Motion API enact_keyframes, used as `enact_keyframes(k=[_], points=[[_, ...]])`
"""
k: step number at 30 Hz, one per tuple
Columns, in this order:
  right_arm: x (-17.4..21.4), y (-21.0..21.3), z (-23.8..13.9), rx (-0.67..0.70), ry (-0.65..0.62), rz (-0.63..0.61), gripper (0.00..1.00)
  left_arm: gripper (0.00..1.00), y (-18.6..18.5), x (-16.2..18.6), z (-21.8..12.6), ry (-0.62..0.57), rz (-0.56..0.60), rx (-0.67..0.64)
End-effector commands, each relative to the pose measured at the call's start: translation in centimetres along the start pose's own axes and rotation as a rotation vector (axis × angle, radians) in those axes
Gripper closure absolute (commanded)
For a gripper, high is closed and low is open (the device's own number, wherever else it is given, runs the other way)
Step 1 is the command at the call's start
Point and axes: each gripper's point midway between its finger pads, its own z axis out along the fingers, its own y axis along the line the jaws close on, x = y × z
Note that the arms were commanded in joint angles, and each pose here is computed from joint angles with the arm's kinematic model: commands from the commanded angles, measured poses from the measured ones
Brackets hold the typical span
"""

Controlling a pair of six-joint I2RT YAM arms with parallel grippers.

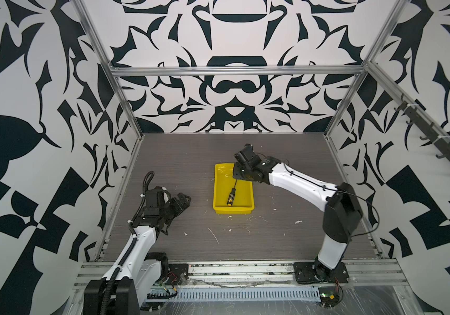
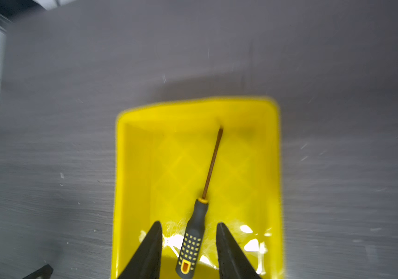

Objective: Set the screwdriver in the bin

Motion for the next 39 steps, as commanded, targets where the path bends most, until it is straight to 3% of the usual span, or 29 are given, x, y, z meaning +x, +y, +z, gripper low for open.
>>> enact_keyframes(k=[1, 6, 9, 10, 14, 19, 25, 30, 34, 36, 37, 39], points=[[-4.9, -4.2, -5.9, 0.153, -0.28, -0.174, 0.57, 0.01, -0.1, 0.1, 0.0, 0.006, -0.009, 0.002], [-4.6, -12.5, -8.9, 0.497, -0.587, -0.486, 0.61, 0.0, -0.2, -0.1, 0.0, -0.002, -0.007, 0.005], [-2.2, -15.7, -8.7, 0.539, -0.663, -0.672, 0.6, 0.01, -0.2, -0.1, 0.2, 0.008, -0.01, 0.007], [-1.4, -16.8, -8.6, 0.535, -0.672, -0.681, 0.59, 0.0, -0.2, 0.0, 0.3, 0.013, -0.01, 0.006], [1.4, -20.5, -7.6, 0.44, -0.661, -0.621, 0.58, 0.0, -0.1, 0.1, 0.6, 0.03, -0.015, -0.002], [1.7, -24.4, -7.1, 0.442, -0.71, -0.408, 0.58, 0.0, -0.1, 0.0, 0.5, 0.021, -0.012, 0.001], [0.3, -26.1, -5.2, 0.456, -0.696, -0.337, 0.57, 0.01, 0.0, 0.0, 0.5, 0.021, -0.014, -0.004], [0.1, -27.2, -3.3, 0.514, -0.669, -0.357, 0.55, 0.01, -0.9, -1.1, 0.5, 0.008, 0.013, 0.002], [0.8, -30.2, -3.3, 0.601, -0.684, -0.237, 0.53, 0.01, -2.3, -5.6, -1.7, -0.132, 0.049, -0.082], [1.3, -31.3, -2.7, 0.586, -0.679, -0.203, 0.53, 0.0, -3.4, -8.8, -3.0, -0.242, 0.167, -0.12], [1.1, -31.1, -2.3, 0.557, -0.683, -0.212, 0.52, 0.01, -3.1, -10.8, -3.8, -0.322, 0.211, -0.193], [1.4, -30.5, -1.2, 0.5, -0.64, -0.238, 0.51, 0.0, -0.3, -14.1, -5.8, -0.478, 0.165, -0.419]])
